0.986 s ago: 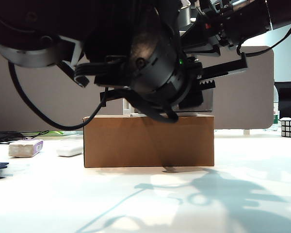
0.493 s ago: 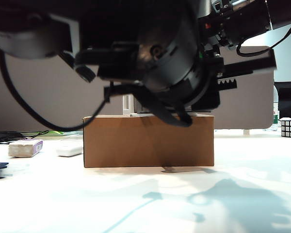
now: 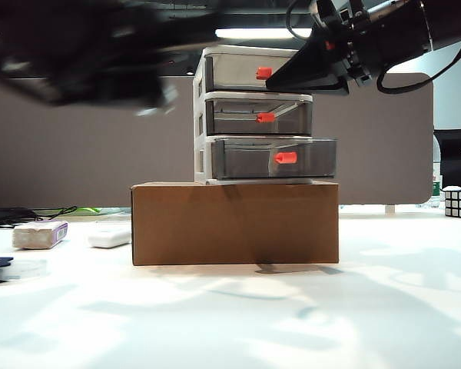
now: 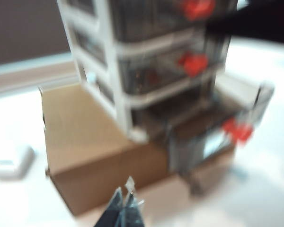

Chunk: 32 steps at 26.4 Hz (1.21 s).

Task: Open the third layer of the drawer on the table, pick up the transparent tape on the table and put it in, and finally close the drawer.

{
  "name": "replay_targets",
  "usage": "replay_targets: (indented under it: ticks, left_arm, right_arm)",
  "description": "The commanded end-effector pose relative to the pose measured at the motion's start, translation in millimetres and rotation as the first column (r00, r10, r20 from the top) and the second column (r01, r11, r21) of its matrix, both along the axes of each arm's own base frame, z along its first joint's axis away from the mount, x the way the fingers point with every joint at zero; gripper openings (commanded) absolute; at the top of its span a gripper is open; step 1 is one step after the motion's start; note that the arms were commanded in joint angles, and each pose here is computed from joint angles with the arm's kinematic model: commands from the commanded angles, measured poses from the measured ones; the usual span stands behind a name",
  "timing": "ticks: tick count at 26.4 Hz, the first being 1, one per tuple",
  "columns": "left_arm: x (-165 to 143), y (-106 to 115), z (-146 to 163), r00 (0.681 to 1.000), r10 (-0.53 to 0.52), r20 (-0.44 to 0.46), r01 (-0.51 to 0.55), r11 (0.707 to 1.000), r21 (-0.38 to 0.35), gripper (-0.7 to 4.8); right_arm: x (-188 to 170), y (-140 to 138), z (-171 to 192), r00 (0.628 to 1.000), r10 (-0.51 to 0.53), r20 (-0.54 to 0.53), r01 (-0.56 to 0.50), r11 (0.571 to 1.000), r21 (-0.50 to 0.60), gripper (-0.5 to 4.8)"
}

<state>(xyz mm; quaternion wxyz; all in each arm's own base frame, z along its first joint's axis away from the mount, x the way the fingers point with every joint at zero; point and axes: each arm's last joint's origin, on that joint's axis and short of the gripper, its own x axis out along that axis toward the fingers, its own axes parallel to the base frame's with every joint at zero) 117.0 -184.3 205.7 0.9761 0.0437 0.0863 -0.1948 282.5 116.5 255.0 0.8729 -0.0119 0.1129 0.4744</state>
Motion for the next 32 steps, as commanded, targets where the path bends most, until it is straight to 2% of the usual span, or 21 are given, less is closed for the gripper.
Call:
replay_targets:
  ticks: [1,3,4,6,9,11,12,14,15,17,18,21,23,27,29,30,31,32]
  left_arm:
    - [17,34,-2,0.971,-0.152,-0.187,0.157,0.988,0.012,-0.06]
    - [28,55,-2,0.958,-0.150,-0.245,0.153,0.988,-0.005,-0.06]
    - [42,77,-2,0.945,-0.157,-0.287,0.153,0.988,-0.036,-0.06]
    - [53,98,-4,0.934,-0.168,-0.314,0.154,0.986,-0.067,-0.02]
    - [63,124,-4,0.933,-0.104,-0.343,0.066,0.991,-0.120,0.65]
    - [65,134,-5,0.924,-0.093,-0.371,0.033,0.986,-0.165,0.67]
    - [66,139,-7,0.923,-0.065,-0.379,0.006,0.988,-0.156,0.68]
    - [66,144,-11,0.928,-0.054,-0.369,0.021,0.996,-0.092,0.97]
    - [65,144,-17,0.938,-0.080,-0.336,0.098,0.995,0.036,1.85]
    - [62,145,-23,0.945,-0.115,-0.307,0.170,0.972,0.161,2.90]
    - [61,145,-29,0.944,-0.136,-0.299,0.210,0.950,0.231,3.40]
    - [60,148,-35,0.948,-0.103,-0.300,0.201,0.928,0.315,3.45]
    - [61,153,-37,0.951,-0.088,-0.296,0.192,0.919,0.344,3.47]
    - [65,169,-37,0.955,-0.085,-0.285,0.173,0.938,0.300,4.09]
    - [68,180,-39,0.954,-0.095,-0.285,0.170,0.953,0.251,4.11]
    - [69,185,-41,0.949,-0.120,-0.291,0.186,0.960,0.211,4.29]
    - [70,193,-45,0.937,-0.170,-0.306,0.215,0.970,0.118,4.72]
    - [71,194,-48,0.931,-0.187,-0.314,0.226,0.970,0.092,4.73]
  right_arm:
    - [-1,-1,6,1.000,0.002,0.018,-0.002,1.000,0.004,-0.05]
    - [-2,-1,6,1.000,0.002,0.020,-0.003,1.000,0.005,-0.05]
    - [-2,-1,6,1.000,0.003,0.017,-0.003,1.000,0.005,-0.05]
    - [-2,-1,6,1.000,0.003,0.017,-0.003,1.000,0.004,-0.05]
    - [-2,0,6,1.000,0.021,0.013,-0.021,1.000,0.008,-0.05]
    - [-2,-1,5,1.000,0.020,0.010,-0.021,1.000,0.007,-0.05]
    - [-2,-1,5,1.000,0.020,0.010,-0.021,1.000,0.007,-0.05]
    - [-2,-1,5,1.000,0.020,0.010,-0.021,1.000,0.007,-0.05]
    - [-2,-1,5,1.000,0.021,0.008,-0.021,1.000,0.006,-0.05]
    - [-2,-1,5,1.000,0.020,0.007,-0.020,1.000,0.006,-0.05]
    - [-2,-1,5,1.000,0.021,0.003,-0.021,1.000,0.005,-0.05]
    - [-3,-1,3,1.000,0.021,-0.014,-0.021,1.000,-0.002,-0.05]
    - [-3,-1,2,0.999,0.021,-0.024,-0.021,1.000,-0.005,-0.05]
    - [-4,-1,1,0.999,0.025,-0.036,-0.026,1.000,-0.008,-0.05]
    - [-4,-1,1,0.999,0.029,-0.036,-0.029,1.000,-0.007,-0.05]
    - [-4,-1,1,0.999,0.029,-0.035,-0.030,1.000,-0.008,-0.05]
    - [-4,-1,1,0.999,0.029,-0.034,-0.029,1.000,-0.008,-0.05]
    - [-4,-1,1,0.999,0.029,-0.034,-0.029,1.000,-0.008,-0.05]
